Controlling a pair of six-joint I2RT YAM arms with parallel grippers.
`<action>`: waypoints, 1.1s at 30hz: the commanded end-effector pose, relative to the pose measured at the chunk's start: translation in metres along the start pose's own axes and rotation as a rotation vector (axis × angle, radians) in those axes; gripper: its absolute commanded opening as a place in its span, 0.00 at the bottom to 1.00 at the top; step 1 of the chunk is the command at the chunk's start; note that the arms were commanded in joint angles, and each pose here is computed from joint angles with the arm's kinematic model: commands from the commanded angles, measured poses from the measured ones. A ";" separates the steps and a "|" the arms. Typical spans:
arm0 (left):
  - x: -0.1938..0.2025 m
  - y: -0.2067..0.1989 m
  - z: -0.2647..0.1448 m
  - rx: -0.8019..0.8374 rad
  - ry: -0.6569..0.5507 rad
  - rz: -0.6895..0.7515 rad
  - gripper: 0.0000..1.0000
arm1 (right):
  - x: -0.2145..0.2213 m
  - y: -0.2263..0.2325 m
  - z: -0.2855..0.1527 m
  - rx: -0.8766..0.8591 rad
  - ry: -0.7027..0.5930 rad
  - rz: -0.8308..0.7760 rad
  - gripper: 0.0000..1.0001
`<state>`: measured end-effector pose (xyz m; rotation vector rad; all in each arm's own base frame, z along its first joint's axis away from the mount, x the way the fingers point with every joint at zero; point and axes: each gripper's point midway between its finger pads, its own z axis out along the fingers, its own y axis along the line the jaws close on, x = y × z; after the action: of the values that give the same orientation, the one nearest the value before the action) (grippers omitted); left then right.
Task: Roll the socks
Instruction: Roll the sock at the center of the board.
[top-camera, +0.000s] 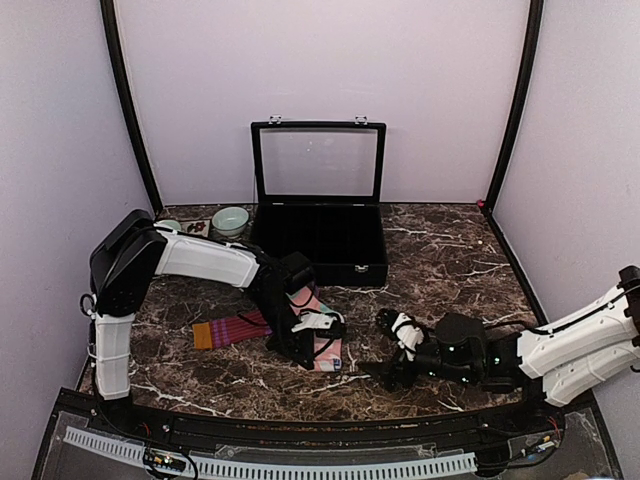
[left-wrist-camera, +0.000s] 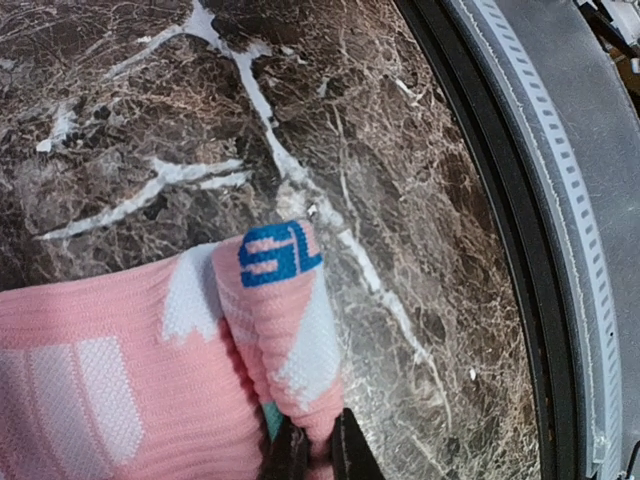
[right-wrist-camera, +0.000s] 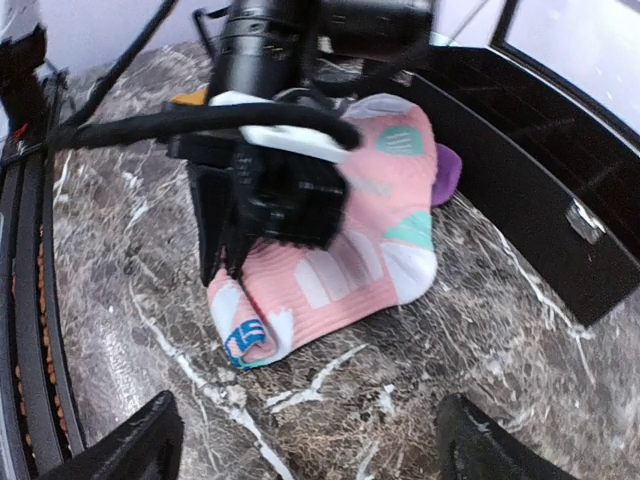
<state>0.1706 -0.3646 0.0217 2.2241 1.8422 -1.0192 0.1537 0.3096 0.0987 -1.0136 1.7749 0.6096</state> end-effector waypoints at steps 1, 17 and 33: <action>0.062 -0.028 0.032 0.158 0.197 -0.171 0.04 | -0.010 0.027 0.011 -0.069 0.017 -0.269 0.76; 0.062 -0.032 0.037 0.264 0.196 -0.234 0.04 | -0.003 0.098 0.064 -0.359 0.074 -0.561 0.47; 0.066 -0.032 0.037 0.269 0.210 -0.225 0.03 | 0.032 0.098 0.087 -0.365 0.142 -0.565 0.40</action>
<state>0.1357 -0.3597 0.0225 2.2009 2.0214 -1.4236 0.1061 0.4082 0.0319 -1.7769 1.4286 0.5016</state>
